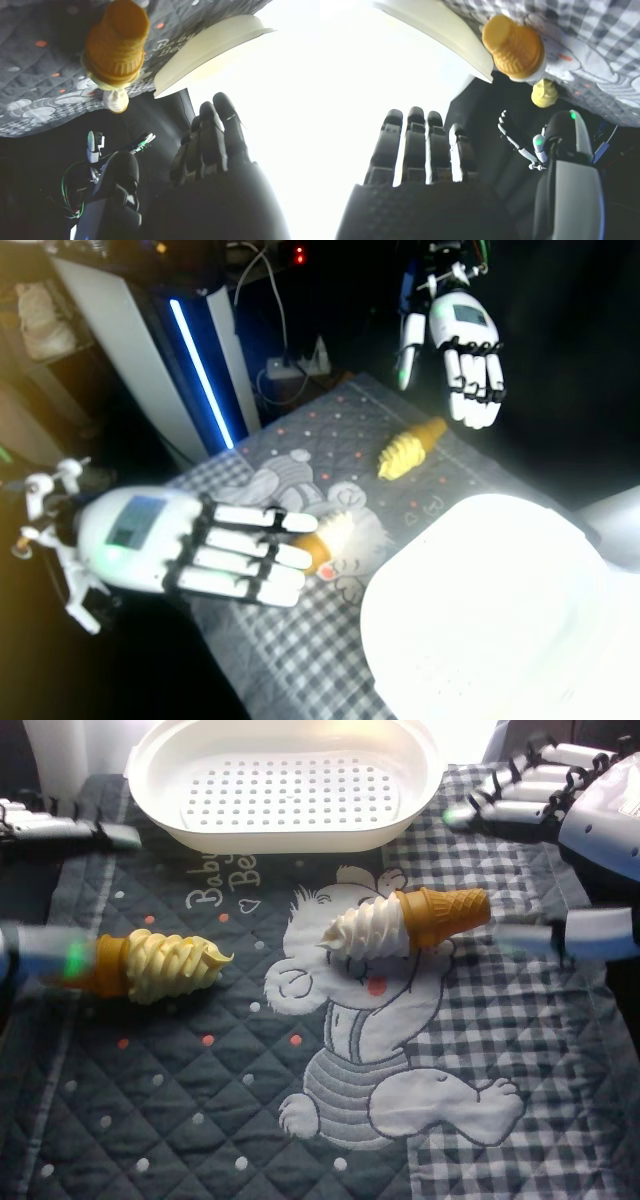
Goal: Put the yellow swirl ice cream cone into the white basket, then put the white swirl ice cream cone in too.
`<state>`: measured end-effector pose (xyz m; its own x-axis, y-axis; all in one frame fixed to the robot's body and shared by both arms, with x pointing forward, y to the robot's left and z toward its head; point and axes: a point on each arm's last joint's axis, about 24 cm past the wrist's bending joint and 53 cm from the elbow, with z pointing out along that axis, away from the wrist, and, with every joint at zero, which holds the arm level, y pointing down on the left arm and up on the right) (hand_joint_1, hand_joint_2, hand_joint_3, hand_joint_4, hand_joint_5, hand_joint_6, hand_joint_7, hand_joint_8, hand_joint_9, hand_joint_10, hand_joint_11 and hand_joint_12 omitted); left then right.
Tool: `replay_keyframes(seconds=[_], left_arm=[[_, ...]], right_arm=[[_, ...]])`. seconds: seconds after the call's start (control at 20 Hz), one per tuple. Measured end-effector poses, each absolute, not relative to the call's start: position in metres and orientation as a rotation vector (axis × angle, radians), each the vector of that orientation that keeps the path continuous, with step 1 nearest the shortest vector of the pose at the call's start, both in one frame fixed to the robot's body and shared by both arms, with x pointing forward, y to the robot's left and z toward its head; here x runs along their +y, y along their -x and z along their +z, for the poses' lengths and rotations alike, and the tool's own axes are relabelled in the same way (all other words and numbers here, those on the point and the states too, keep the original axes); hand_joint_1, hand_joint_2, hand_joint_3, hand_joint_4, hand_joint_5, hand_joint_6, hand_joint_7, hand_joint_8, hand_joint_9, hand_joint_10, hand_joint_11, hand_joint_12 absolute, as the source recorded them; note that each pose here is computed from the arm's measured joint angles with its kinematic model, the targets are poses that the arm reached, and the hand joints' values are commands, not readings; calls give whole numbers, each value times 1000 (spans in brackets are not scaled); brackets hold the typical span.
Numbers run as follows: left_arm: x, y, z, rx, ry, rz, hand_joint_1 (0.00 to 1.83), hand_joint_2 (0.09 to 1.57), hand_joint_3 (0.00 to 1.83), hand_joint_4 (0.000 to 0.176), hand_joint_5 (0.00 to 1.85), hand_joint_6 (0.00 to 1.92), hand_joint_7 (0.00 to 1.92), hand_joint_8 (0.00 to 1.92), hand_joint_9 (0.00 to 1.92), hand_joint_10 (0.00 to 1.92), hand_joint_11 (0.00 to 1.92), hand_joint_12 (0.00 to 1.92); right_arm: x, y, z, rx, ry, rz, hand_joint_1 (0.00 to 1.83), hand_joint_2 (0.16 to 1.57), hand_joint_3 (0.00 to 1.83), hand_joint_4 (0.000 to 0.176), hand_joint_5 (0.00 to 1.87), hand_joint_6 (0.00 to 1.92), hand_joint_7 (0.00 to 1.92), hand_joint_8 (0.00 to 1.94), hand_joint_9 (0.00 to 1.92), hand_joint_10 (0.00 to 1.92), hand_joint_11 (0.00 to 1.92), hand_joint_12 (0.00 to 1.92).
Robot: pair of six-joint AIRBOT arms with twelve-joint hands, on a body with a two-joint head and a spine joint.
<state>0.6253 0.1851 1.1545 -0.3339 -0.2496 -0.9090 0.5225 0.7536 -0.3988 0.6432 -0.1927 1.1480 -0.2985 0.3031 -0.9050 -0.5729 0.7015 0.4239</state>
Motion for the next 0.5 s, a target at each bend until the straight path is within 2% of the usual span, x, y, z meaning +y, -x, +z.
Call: replay_keyframes(seconds=[0.05,0.1,0.15,0.2,0.25,0.3,0.35,0.5], left_arm=[[183,-625,1152,1754,-231,-793,845,739,0,131,430,0,446,0,438,5,317,839],[181,-626,1148,1765,-231,-793,842,736,0,140,412,0,446,1,450,9,339,841],[178,-628,1145,1773,-231,-795,822,737,0,161,389,0,439,0,444,5,336,838],[176,-629,1142,1780,-231,-796,787,741,2,173,342,0,409,0,417,0,289,817],[173,-630,1136,1795,-244,-790,810,730,0,175,334,0,409,2,418,3,263,810],[171,-632,1130,1814,-250,-785,841,731,0,176,304,0,376,0,391,0,190,836],[168,-634,1122,1835,-258,-776,889,710,1,166,324,0,388,0,408,2,184,888],[159,-646,1109,1870,-275,-755,889,694,0,175,318,0,379,0,450,6,221,871]], right_arm=[[-194,-644,1148,1667,215,871,576,1207,10,6,501,4,494,0,430,2,219,643],[-194,-645,1148,1665,209,873,573,1219,12,0,494,3,490,0,424,0,208,642],[-193,-644,1151,1657,197,896,552,1234,13,13,478,0,458,0,399,0,188,629],[-191,-642,1155,1645,193,924,514,1244,1,24,483,0,464,0,415,0,222,590],[-189,-640,1158,1635,197,943,504,1252,0,25,479,1,470,0,424,0,254,531],[-187,-638,1160,1624,203,952,538,1244,1,39,465,0,466,0,422,0,293,432],[-187,-638,1162,1616,204,957,570,1232,0,53,466,1,473,2,423,0,305,411],[-186,-638,1164,1611,206,961,590,1235,1,25,491,0,487,0,450,0,260,609]])
